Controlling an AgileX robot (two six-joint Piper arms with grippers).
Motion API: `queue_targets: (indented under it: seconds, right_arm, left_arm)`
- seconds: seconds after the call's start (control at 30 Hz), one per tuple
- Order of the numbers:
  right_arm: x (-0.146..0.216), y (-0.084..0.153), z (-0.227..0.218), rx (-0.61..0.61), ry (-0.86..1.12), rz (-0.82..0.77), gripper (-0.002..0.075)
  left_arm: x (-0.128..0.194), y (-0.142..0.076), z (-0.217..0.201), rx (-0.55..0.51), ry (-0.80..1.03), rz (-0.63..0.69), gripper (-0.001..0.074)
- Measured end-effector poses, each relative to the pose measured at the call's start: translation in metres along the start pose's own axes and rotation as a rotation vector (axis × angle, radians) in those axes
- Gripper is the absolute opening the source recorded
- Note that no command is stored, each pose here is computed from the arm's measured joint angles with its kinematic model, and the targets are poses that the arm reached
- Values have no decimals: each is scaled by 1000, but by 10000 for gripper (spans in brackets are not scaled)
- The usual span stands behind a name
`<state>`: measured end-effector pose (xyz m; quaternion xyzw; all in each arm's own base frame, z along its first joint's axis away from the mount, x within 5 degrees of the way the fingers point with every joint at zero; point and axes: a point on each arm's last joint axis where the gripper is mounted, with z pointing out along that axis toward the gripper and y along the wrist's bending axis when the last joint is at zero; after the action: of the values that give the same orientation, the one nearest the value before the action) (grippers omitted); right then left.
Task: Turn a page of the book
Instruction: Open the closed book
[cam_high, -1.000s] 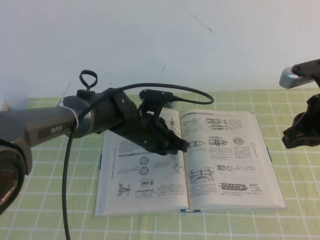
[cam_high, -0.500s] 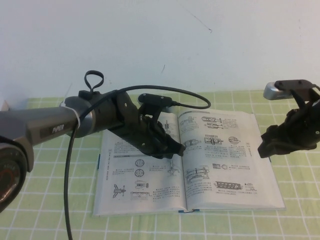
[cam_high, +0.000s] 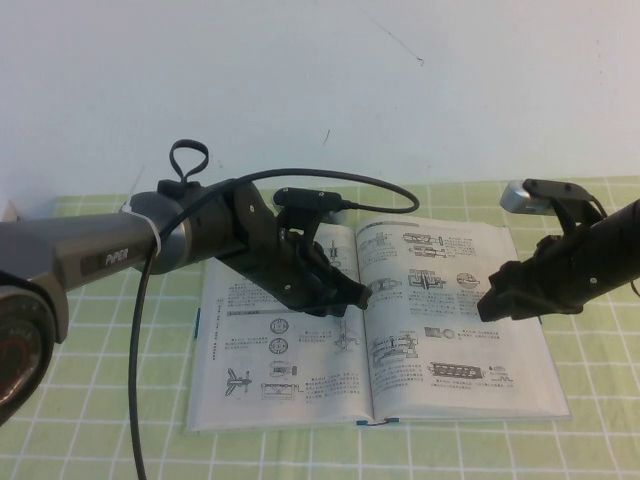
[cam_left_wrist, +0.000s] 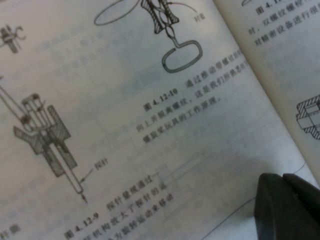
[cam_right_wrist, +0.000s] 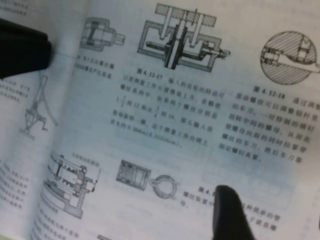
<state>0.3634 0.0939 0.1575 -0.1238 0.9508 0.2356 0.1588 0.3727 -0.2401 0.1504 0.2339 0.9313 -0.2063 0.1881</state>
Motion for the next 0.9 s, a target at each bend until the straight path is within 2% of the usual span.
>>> queue_targets:
  seconds: [0.9]
  right_arm:
    - [-1, -8, 3, 70, -10, 55, 351]
  left_arm:
    - [0, 0, 1, 2, 3, -22, -4]
